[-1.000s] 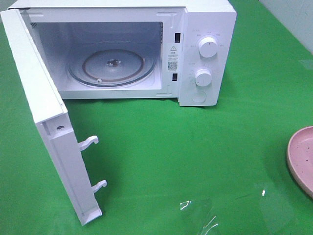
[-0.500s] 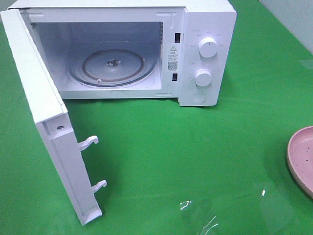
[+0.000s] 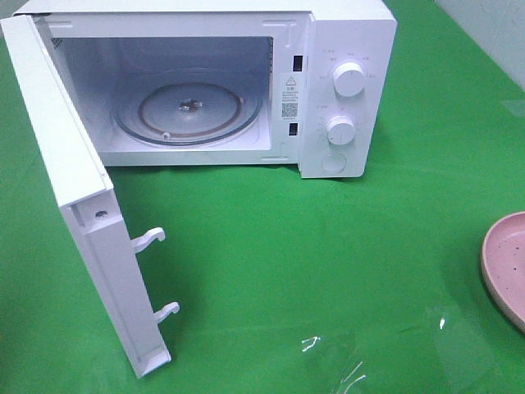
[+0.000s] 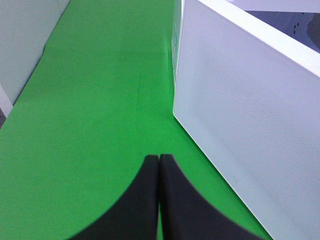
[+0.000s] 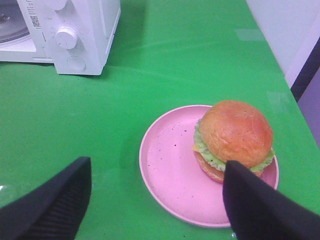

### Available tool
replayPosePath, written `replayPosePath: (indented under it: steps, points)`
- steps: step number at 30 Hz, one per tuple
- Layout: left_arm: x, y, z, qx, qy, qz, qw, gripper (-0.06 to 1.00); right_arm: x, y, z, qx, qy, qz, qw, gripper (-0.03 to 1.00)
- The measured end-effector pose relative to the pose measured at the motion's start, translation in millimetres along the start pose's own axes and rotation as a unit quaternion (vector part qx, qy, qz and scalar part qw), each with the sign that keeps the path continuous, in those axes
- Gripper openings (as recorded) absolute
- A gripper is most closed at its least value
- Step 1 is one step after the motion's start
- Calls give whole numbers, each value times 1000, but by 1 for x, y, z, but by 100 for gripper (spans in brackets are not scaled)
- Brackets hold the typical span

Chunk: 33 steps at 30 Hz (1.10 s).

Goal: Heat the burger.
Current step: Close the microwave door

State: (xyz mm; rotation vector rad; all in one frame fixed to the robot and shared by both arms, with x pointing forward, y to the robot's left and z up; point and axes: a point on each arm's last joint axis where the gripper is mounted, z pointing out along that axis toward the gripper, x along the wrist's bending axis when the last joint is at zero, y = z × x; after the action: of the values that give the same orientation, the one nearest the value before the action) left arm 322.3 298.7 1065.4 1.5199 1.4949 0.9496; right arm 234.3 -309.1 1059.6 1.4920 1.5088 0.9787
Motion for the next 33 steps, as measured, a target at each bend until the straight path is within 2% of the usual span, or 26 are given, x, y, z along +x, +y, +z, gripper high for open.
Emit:
replayPosePath:
  steps: [6, 9, 11, 13, 23, 28, 29, 30, 31, 32, 33]
  points:
    - [1, -14, 31, -51, 1, -1, 999, 0, 0, 0, 0, 0, 0, 0, 1000, 70]
    - [1, -16, 36, -63, 2, -1, 998, 0, 0, 0, 0, 0, 0, 0, 1000, 70]
    - [1, -24, 49, -99, 2, -4, 995, 0, 0, 0, 0, 0, 0, 0, 1000, 70]
    - [2, -27, 56, -110, 3, -7, 994, 0, 0, 0, 0, 0, 0, 0, 1000, 70]
    - [2, -29, 92, -108, 4, 0, 994, 0, 0, 0, 0, 0, 0, 0, 1000, 70]
    - [-2, -31, 109, -112, -20, 12, 993, 0, 0, 0, 0, 0, 0, 0, 1000, 70]
    - [-6, -32, 114, -117, -41, 17, 992, 0, 0, 0, 0, 0, 0, 0, 1000, 70]
    - [-6, -32, 114, -117, -41, 17, 992, 0, 0, 0, 0, 0, 0, 0, 1000, 70]
    - [-10, -34, 120, -116, -63, 18, 991, 0, 0, 0, 0, 0, 0, 0, 1000, 70]
    - [-10, -34, 120, -116, -63, 18, 991, 0, 0, 0, 0, 0, 0, 0, 1000, 70]
    - [-14, -36, 125, -114, -84, 22, 990, 0, 0, 0, 0, 0, 0, 0, 1000, 70]
